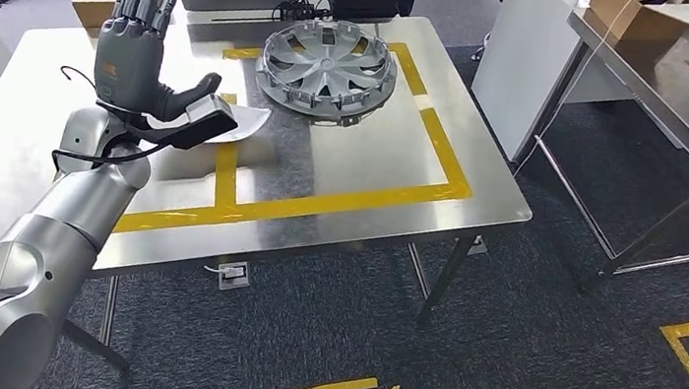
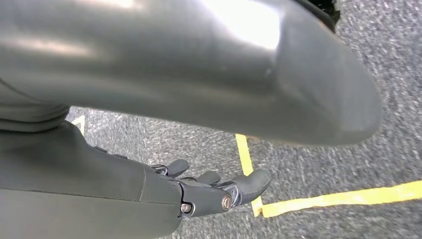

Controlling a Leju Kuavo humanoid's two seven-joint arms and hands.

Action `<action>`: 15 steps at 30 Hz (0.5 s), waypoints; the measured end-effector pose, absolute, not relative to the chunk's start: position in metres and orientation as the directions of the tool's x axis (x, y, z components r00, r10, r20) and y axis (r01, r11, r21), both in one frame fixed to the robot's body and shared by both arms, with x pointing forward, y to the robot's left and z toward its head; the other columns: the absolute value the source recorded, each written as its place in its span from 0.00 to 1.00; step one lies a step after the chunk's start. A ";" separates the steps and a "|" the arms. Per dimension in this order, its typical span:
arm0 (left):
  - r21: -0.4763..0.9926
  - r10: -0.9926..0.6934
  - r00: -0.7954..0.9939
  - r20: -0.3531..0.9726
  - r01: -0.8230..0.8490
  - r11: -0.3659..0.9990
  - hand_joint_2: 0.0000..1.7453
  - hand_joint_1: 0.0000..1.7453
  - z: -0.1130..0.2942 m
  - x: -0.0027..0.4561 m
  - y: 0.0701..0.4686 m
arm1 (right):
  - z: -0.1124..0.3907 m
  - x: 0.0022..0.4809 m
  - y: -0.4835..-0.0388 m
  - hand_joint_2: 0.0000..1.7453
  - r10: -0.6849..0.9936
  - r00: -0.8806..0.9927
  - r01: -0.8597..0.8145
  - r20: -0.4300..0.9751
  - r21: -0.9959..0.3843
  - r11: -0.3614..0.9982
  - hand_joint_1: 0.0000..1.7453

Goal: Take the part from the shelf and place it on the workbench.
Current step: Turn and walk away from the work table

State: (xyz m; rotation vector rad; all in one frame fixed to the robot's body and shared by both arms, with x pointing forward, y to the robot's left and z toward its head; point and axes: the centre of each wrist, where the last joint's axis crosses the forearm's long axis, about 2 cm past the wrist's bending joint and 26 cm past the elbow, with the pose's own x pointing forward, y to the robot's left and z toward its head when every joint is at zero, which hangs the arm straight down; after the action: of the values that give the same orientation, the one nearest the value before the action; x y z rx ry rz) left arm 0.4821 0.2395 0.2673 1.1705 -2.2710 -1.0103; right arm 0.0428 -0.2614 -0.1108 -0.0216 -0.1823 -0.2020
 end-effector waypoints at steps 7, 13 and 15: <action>0.752 -0.827 -0.562 0.013 -0.540 0.378 0.00 0.00 0.266 0.482 0.244 | -0.111 0.043 -0.261 0.00 -0.191 0.964 0.194 0.185 0.005 0.981 0.00; 0.750 -0.833 -0.553 -0.002 -0.552 0.365 0.00 0.00 0.269 0.483 0.251 | -0.111 0.039 -0.261 0.00 -0.180 0.966 0.180 0.185 0.014 0.983 0.00; 0.750 -0.835 -0.550 -0.005 -0.555 0.361 0.00 0.00 0.269 0.483 0.254 | -0.111 0.039 -0.261 0.00 -0.176 0.967 0.176 0.184 0.016 0.984 0.00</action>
State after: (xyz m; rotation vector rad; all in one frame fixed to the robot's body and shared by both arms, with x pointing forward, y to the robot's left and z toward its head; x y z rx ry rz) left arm 0.4833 0.2536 0.2692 1.2153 -2.2507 -1.0186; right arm 0.0386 -0.2612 -0.1113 -0.0004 -0.1858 -0.1782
